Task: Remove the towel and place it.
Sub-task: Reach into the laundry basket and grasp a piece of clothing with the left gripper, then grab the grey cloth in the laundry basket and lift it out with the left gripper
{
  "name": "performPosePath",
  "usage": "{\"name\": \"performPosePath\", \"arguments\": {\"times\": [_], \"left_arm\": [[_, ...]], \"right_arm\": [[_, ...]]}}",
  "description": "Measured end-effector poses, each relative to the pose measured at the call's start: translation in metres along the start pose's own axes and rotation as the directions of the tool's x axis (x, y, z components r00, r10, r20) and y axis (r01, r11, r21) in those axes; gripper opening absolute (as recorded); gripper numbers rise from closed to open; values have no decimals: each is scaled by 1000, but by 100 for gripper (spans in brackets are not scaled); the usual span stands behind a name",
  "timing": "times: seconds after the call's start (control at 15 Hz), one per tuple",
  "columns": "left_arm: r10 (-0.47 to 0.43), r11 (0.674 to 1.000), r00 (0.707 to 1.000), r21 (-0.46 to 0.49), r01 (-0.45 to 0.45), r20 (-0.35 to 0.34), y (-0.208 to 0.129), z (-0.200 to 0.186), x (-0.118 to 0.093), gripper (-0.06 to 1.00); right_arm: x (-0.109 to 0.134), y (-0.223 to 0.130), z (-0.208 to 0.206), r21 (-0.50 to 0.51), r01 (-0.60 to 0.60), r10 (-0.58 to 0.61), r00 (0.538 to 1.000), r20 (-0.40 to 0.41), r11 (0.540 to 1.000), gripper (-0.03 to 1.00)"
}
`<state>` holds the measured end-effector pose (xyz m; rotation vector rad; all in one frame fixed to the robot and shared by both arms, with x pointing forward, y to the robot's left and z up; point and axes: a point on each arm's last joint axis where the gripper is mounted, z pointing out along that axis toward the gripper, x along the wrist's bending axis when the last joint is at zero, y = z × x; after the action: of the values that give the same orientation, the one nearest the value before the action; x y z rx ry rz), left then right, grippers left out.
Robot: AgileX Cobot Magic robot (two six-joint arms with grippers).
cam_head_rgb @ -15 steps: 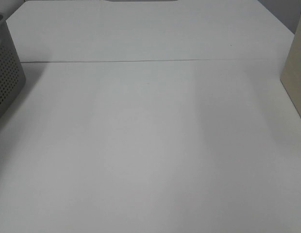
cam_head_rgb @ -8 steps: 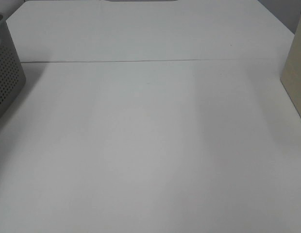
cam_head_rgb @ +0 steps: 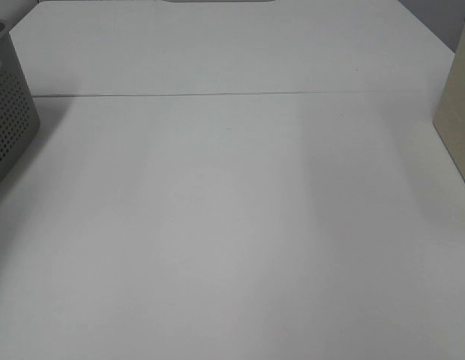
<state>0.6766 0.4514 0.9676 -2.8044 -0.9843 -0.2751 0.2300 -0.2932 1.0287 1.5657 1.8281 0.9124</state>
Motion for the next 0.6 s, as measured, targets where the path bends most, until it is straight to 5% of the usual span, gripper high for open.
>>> {"name": "performPosePath", "arguments": {"times": [0.07, 0.47, 0.6], "left_arm": [[-27, 1000, 999, 17, 26, 29, -5, 1, -1, 37], [-52, 999, 999, 13, 52, -2, -14, 2, 5, 34], [-44, 999, 999, 22, 44, -17, -15, 2, 6, 18]], "right_arm": [[0, 0, 0, 0, 0, 0, 1000, 0, 1000, 73], [0, 0, 0, 0, 0, 0, 1000, 0, 1000, 73], [0, 0, 0, 0, 0, 0, 1000, 0, 1000, 73]]}}
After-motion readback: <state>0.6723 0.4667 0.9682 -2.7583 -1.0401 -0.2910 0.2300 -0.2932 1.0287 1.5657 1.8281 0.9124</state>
